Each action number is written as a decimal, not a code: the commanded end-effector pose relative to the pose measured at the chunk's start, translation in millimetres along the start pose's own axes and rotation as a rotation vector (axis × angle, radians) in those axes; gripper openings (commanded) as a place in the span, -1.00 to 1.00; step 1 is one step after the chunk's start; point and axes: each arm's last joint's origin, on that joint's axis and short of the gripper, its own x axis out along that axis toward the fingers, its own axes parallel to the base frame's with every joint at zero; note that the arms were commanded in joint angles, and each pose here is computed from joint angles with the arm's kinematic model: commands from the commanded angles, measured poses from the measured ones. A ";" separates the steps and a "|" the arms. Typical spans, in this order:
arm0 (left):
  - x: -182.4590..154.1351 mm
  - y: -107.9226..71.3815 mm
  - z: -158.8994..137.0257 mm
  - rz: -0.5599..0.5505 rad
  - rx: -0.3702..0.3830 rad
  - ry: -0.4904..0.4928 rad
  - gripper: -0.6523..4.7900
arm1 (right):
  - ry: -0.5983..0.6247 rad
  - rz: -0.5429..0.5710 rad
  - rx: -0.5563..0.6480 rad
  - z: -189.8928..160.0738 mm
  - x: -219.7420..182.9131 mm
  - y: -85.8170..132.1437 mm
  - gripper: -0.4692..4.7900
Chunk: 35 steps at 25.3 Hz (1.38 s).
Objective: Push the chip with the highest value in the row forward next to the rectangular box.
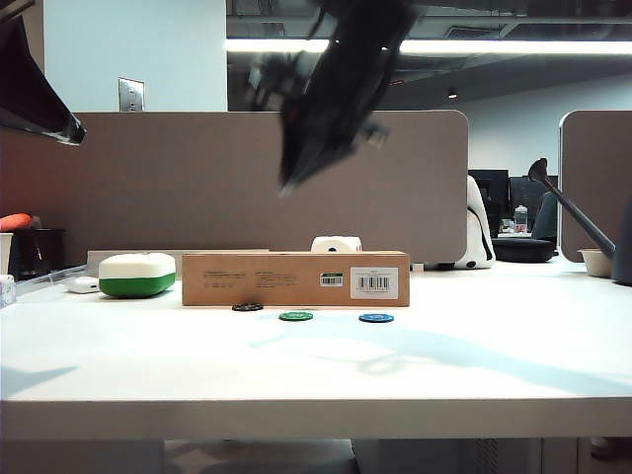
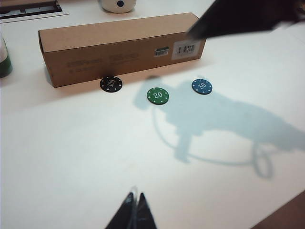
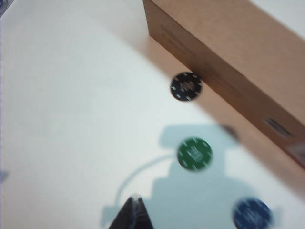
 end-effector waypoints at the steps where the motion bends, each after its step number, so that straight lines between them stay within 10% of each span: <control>1: -0.5 0.1 1.2 -0.002 0.001 -0.012 -0.78 | 0.031 -0.100 -0.020 -2.8 -53.1 5.0 -0.84; 9: -1.5 0.0 1.5 -0.002 0.001 -0.017 -0.78 | 0.001 -0.112 0.017 -14.9 -132.6 18.3 -0.84; 18: -15.3 -1.3 6.3 -0.004 0.008 -0.092 -0.78 | -0.258 -0.192 0.167 -107.6 -237.2 38.7 -0.84; 35: -81.6 22.1 14.6 0.290 -0.019 -0.417 -0.78 | -0.781 -0.195 0.214 -270.6 -259.6 43.0 -0.84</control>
